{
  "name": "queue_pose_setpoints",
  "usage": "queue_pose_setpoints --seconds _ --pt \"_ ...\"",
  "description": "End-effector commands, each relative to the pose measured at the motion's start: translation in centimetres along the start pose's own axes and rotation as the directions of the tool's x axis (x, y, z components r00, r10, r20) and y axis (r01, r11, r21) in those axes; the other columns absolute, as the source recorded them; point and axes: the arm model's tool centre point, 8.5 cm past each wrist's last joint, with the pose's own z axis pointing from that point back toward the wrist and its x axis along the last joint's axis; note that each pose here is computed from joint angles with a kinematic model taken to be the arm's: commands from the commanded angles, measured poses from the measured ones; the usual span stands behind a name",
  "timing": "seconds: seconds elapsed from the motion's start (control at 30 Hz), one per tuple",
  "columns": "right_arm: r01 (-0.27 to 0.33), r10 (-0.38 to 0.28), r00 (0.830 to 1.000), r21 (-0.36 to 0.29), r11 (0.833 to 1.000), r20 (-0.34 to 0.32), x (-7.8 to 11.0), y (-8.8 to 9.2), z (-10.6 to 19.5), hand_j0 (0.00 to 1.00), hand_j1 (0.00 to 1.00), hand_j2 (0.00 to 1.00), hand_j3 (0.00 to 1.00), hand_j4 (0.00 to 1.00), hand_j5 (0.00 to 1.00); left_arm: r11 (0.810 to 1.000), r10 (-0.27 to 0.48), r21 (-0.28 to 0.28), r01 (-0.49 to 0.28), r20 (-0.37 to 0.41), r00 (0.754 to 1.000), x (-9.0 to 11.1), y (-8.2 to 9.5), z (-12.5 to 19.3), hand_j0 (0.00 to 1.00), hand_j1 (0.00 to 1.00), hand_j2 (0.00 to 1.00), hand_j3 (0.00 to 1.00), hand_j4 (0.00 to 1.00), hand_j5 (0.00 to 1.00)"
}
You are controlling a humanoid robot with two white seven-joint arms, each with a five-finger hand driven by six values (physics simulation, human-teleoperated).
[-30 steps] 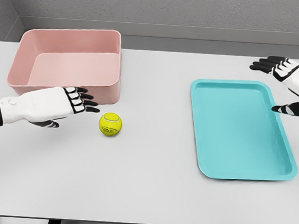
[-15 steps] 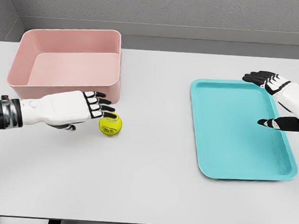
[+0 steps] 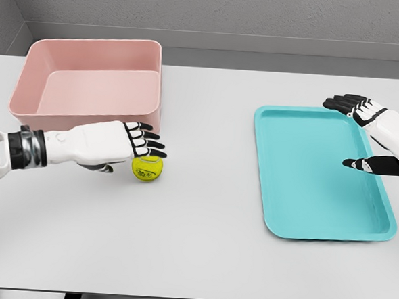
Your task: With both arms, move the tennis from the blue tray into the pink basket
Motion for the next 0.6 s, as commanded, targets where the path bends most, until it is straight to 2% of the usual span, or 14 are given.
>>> queue_pose_setpoints --seconds 0.0,0.07,0.33,0.57 --pt "0.006 -0.006 1.000 -0.005 1.000 0.001 0.0 -0.1 0.0 1.00 1.00 1.00 1.00 1.00 1.00 1.000 0.021 0.002 -0.021 -0.006 1.000 -0.3 -0.4 -0.3 1.00 1.00 1.00 1.00 1.00 1.00" --pt "0.006 -0.006 1.000 -0.005 1.000 0.001 0.0 -0.1 0.0 1.00 1.00 1.00 1.00 1.00 1.00 1.000 0.011 -0.006 -0.010 0.020 1.000 0.0 -0.2 -1.5 1.00 1.00 1.00 1.00 1.00 1.00" --pt "0.009 -0.009 1.000 -0.003 1.000 -0.004 -0.2 0.0 0.1 1.00 1.00 1.00 1.00 1.00 1.00 1.000 0.011 0.002 -0.011 0.029 1.000 0.1 -0.2 -2.1 1.00 1.00 1.00 1.00 1.00 1.00" --pt "0.008 -0.008 1.000 -0.002 1.000 -0.006 -0.2 0.0 0.2 1.00 1.00 1.00 1.00 1.00 1.00 1.000 0.021 -0.016 -0.021 0.027 0.999 -0.1 -0.7 -2.3 1.00 1.00 1.00 1.00 1.00 1.00"
